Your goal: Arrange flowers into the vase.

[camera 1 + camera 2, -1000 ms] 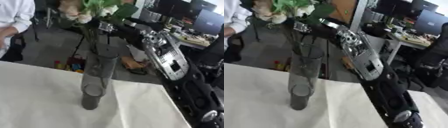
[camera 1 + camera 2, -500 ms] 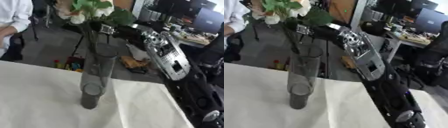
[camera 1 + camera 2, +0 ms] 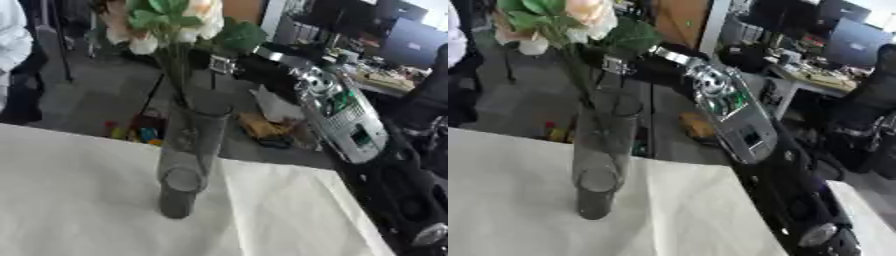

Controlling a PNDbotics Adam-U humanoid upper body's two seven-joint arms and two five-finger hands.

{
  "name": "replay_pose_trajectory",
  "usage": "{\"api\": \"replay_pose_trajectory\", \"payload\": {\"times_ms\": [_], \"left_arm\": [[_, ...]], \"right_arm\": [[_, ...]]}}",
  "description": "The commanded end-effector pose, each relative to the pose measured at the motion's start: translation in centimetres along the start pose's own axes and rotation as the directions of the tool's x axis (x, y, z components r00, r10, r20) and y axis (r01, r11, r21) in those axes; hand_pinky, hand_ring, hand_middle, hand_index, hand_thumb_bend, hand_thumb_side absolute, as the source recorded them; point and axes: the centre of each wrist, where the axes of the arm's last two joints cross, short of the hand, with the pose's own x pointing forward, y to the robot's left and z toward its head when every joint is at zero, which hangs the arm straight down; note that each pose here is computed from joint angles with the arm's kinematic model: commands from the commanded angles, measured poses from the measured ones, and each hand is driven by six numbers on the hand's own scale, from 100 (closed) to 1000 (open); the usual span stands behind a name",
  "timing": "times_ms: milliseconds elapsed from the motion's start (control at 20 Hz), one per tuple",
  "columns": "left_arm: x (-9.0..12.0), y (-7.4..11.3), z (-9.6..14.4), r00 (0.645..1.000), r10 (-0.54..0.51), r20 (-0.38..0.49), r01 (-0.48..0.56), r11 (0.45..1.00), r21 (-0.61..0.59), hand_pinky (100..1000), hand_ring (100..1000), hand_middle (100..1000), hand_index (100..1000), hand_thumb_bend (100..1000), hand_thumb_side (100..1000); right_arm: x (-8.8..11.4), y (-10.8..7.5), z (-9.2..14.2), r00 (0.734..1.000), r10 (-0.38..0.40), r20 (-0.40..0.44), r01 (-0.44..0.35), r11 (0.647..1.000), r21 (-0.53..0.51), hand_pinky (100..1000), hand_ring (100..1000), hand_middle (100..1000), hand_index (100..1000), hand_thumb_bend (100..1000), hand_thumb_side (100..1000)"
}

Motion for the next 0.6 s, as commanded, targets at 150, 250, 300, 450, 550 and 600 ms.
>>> {"api": "replay_pose_trajectory", "payload": {"times_ms": [150, 250, 300, 450, 550, 600], "left_arm": [[0.6, 0.5, -0.6, 0.999, -0.026, 0.032, 0.026, 1.000, -0.003, 811, 906, 759, 878, 100, 1000], [0.6, 0.5, -0.6, 0.999, -0.028, 0.031, 0.028, 1.000, -0.001, 811, 906, 759, 878, 100, 1000], [0.6, 0.6, -0.5, 0.999, -0.029, 0.031, 0.029, 1.000, -0.001, 812, 906, 759, 878, 100, 1000], [0.5, 1.0, -0.1, 0.999, -0.047, 0.020, 0.047, 0.999, 0.016, 812, 906, 760, 878, 100, 1000], [0.5, 1.3, 0.1, 0.998, -0.057, 0.013, 0.057, 0.998, 0.027, 813, 906, 763, 879, 100, 1000], [0.5, 1.4, 0.3, 0.998, -0.064, 0.009, 0.063, 0.997, 0.034, 813, 906, 764, 879, 100, 1000]], "right_arm": [[0.4, -2.2, 2.4, 0.998, 0.064, -0.005, -0.064, 0.996, -0.069, 1000, 942, 885, 1000, 508, 733], [0.5, -2.2, 2.8, 0.997, 0.070, -0.008, -0.071, 0.995, -0.071, 1000, 942, 885, 1000, 508, 733], [0.5, -2.3, 2.9, 0.997, 0.072, -0.009, -0.072, 0.995, -0.074, 1000, 941, 886, 1000, 506, 738], [0.3, -3.3, 4.7, 0.993, 0.117, 0.004, -0.116, 0.983, -0.140, 1000, 931, 881, 1000, 509, 724], [0.6, -4.1, 6.1, 0.989, 0.145, 0.030, -0.136, 0.970, -0.202, 1000, 922, 878, 1000, 504, 734], [0.8, -4.4, 6.8, 0.986, 0.163, 0.047, -0.147, 0.960, -0.237, 1000, 920, 877, 1000, 502, 739]]}}
